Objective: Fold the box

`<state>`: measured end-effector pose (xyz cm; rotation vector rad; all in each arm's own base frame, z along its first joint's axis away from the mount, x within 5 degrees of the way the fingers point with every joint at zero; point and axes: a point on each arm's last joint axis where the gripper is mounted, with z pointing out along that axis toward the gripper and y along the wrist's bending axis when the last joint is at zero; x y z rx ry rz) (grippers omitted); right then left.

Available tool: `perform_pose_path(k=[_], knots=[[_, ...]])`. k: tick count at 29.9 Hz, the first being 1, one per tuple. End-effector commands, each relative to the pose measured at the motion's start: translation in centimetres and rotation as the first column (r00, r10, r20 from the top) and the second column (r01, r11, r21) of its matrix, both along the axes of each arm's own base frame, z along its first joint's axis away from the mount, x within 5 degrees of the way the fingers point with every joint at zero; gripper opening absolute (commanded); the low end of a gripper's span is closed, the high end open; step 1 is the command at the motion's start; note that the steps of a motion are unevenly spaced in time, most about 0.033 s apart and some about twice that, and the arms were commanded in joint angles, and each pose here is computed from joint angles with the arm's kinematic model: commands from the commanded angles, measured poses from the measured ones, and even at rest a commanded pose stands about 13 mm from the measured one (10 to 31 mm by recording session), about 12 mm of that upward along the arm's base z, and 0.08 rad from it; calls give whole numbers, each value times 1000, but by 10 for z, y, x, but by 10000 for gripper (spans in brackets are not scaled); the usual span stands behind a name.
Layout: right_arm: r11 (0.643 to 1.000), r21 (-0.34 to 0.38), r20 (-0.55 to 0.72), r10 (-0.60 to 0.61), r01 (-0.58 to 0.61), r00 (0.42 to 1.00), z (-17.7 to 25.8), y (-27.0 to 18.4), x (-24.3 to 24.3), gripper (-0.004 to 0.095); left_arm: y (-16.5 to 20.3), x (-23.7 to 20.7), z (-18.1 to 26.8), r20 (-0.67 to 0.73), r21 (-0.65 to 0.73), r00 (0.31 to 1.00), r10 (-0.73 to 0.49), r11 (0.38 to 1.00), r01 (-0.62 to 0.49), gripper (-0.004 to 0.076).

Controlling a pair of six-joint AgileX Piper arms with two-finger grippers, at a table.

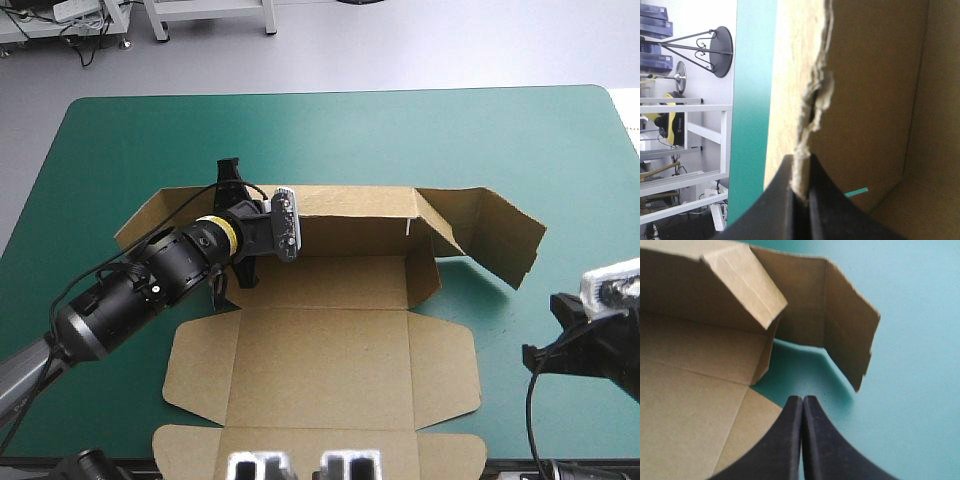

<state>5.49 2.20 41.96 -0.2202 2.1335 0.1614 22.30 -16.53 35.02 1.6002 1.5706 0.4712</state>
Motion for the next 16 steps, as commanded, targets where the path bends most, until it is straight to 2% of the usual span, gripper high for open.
perform_pose_path(k=[1, 9, 16], knots=[[997, 66, 85, 32, -38, 996, 32, 3, 20, -22, 7, -10, 6, 22, -39, 1000, 3, 999, -2, -11], [983, 137, 72, 110, -119, 991, 69, -1, 83, -22, 7, -12, -5, 17, -37, 1000, -18, 999, 19, -11], [970, 186, -12, 161, -156, 987, 72, -11, 161, -22, 4, -11, -5, 20, -62, 999, -28, 998, 29, -11]])
